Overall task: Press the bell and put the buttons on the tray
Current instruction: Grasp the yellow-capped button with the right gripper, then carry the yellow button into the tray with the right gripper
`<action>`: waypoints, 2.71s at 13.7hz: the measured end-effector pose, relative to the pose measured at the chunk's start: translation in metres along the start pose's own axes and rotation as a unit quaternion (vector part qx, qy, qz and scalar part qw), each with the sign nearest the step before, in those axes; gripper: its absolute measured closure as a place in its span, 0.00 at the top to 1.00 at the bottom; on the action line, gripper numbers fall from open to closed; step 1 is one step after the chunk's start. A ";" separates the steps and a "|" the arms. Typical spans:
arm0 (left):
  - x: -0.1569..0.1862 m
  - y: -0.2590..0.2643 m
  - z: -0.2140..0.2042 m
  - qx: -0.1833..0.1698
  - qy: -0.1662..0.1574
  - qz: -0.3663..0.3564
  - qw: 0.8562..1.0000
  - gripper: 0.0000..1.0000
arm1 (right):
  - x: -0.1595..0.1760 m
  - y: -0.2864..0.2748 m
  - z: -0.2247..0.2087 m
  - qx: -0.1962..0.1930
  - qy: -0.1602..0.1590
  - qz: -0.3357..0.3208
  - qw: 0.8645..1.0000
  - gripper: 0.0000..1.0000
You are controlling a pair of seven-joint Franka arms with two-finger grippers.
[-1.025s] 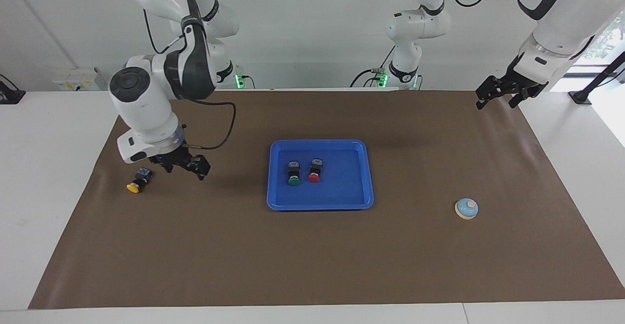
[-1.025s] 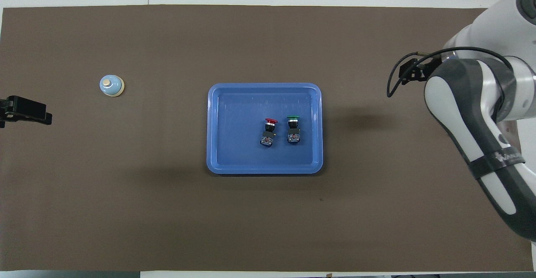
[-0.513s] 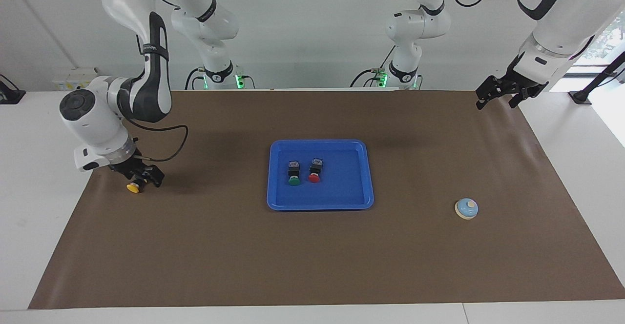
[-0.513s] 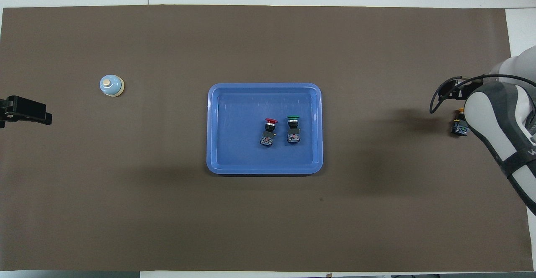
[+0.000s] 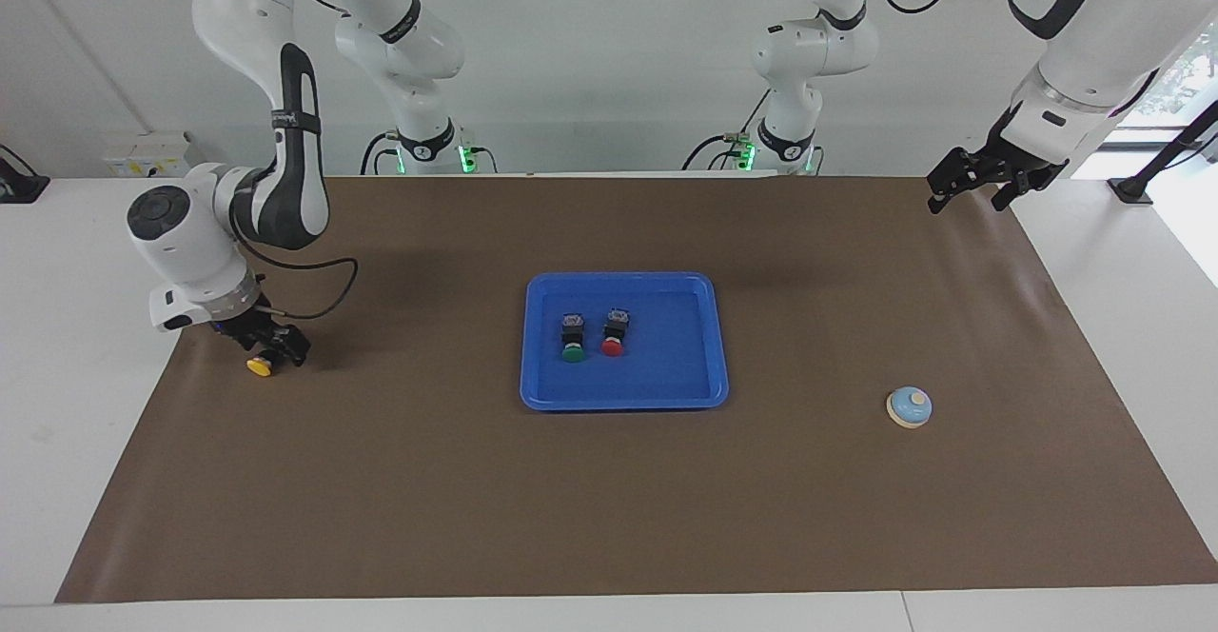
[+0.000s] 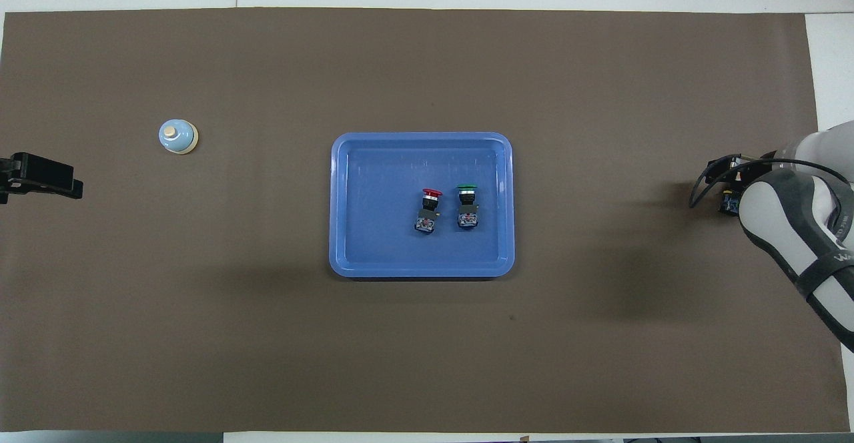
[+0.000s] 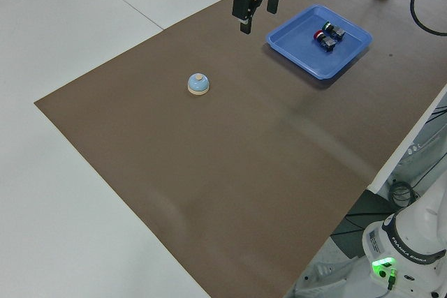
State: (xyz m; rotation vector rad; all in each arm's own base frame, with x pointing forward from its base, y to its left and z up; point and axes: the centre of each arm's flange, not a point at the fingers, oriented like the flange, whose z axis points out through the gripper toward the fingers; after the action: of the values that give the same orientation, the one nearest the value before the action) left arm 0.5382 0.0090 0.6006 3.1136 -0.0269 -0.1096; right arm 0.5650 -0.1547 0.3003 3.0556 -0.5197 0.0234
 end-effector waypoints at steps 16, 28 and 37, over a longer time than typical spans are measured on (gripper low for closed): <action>0.000 0.000 0.000 0.000 0.000 0.000 1.000 1.00 | 0.003 -0.057 -0.038 -0.005 -0.029 -0.061 0.998 0.40; 0.000 0.000 0.000 0.000 0.000 0.000 1.000 1.00 | -0.087 -0.343 -0.141 -0.023 -0.029 -0.038 0.999 0.40; 0.000 0.000 0.000 0.000 0.000 0.000 1.000 1.00 | -0.214 -0.529 -0.105 0.000 -0.038 -0.029 0.999 0.40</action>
State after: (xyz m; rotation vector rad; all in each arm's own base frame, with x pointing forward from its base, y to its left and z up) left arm 0.5382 0.0090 0.6007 3.1137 -0.0269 -0.1093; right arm 0.5374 0.4192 0.3797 3.0794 -0.4338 -0.0965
